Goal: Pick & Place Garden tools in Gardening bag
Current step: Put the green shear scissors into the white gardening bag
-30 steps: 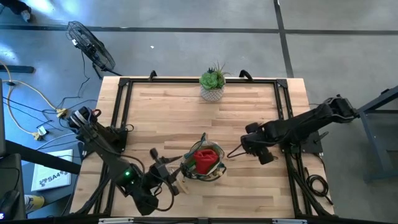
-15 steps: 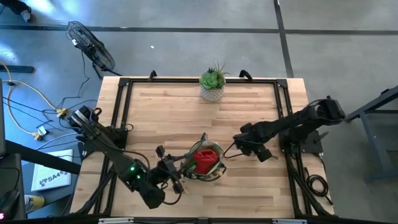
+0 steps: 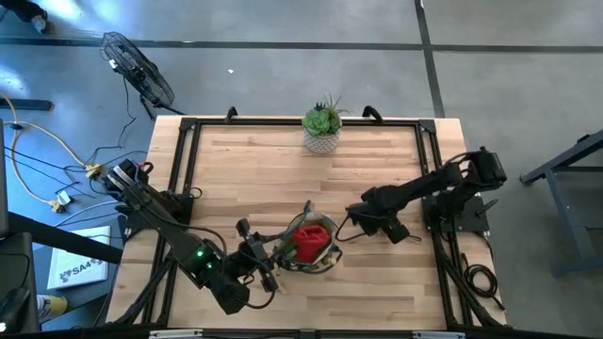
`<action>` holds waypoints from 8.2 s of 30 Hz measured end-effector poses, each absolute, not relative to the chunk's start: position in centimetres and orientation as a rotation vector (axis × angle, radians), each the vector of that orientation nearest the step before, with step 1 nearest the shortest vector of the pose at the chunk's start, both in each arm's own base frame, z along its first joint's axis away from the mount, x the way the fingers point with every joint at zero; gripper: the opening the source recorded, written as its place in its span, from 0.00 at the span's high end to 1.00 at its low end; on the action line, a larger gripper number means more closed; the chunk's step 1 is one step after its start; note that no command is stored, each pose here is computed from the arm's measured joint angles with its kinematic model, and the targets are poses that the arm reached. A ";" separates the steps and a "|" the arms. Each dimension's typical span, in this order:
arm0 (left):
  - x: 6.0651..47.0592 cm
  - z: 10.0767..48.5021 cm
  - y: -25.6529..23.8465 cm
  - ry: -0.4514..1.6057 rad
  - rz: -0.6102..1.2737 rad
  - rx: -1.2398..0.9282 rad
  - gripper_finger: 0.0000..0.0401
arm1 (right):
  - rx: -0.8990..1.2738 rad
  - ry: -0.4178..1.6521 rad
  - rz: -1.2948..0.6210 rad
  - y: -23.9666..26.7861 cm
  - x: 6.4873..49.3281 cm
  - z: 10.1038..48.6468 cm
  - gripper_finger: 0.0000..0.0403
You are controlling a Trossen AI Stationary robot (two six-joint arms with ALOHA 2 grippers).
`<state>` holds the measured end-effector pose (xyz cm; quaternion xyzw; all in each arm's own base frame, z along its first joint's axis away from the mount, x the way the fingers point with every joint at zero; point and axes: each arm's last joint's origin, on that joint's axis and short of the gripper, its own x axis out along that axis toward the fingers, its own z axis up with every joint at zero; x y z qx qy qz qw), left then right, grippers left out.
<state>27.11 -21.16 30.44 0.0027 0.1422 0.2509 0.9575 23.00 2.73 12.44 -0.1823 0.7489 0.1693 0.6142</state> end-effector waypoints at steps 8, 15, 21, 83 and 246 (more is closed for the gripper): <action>27.1 30.4 -21.2 0.307 0.482 -0.010 0.66 | -0.397 1.718 0.368 2.2 23.2 12.4 0.74; 27.1 30.4 -21.2 0.307 0.482 -0.010 0.66 | -0.385 1.721 0.335 2.1 23.2 12.4 0.92; 27.1 30.4 -21.2 0.307 0.481 -0.010 0.66 | -0.334 1.740 0.234 2.2 22.9 12.7 0.92; 27.0 30.7 -20.9 0.239 0.604 0.120 0.66 | -0.171 0.029 0.746 -3.4 21.1 30.8 0.92; 28.8 30.2 -19.9 0.429 0.341 -0.051 0.66 | -0.061 0.441 0.292 -2.6 29.3 21.6 0.26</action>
